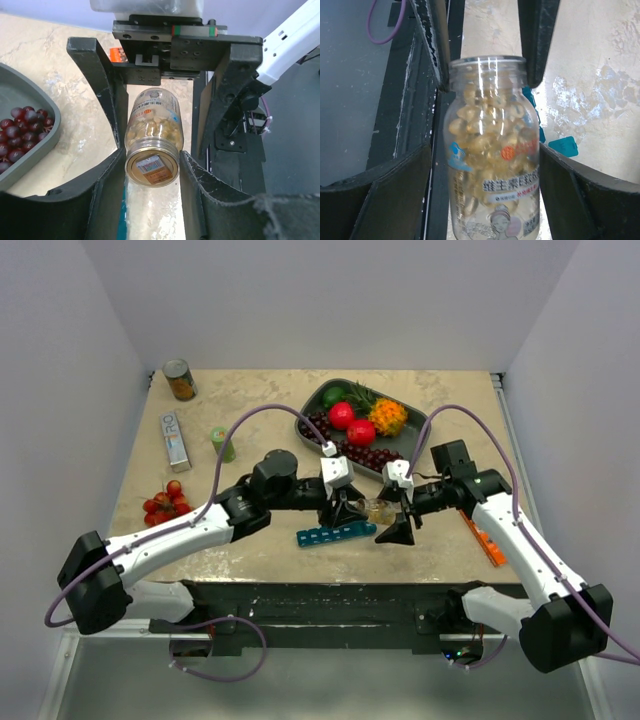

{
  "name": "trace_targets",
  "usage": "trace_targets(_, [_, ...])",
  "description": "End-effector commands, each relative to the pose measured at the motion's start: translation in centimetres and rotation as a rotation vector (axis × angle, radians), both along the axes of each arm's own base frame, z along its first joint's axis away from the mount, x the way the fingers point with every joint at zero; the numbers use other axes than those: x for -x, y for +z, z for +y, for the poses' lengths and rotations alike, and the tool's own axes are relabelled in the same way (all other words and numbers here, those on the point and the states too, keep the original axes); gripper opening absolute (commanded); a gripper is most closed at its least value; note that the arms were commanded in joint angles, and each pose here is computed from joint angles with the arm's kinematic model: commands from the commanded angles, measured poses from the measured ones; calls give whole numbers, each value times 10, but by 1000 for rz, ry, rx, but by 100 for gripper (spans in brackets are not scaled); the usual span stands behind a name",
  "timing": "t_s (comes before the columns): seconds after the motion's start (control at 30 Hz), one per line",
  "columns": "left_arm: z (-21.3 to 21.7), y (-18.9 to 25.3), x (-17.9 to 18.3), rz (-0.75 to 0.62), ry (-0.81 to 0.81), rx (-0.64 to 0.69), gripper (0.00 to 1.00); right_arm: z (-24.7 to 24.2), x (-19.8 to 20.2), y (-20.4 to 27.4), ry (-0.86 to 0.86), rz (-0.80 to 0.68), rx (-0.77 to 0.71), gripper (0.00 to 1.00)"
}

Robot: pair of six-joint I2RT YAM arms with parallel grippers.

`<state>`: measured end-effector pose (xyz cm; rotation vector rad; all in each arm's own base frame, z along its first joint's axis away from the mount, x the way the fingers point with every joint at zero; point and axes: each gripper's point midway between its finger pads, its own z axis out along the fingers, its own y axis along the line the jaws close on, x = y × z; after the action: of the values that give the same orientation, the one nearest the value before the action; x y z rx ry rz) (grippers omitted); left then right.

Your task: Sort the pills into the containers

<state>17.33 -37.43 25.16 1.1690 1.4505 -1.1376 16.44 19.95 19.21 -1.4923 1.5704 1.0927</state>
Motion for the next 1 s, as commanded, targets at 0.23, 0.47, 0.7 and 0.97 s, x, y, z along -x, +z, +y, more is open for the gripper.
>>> trace_targets(0.23, [2, -10, -14, -2, 19, -228, 0, 8, -10, 15, -13, -3, -28, 73])
trace_targets(0.47, [-2, 3, -14, -6, 16, -191, 0, 11, -10, 12, -12, 17, -28, 46])
trace_targets(0.7, [0, 32, -15, 6, 73, -51, 11, 16, -7, 17, 10, 44, -57, 12])
trace_targets(0.97, [40, 68, -18, 38, 120, 183, 81, 17, -7, 26, 10, 75, -103, 9])
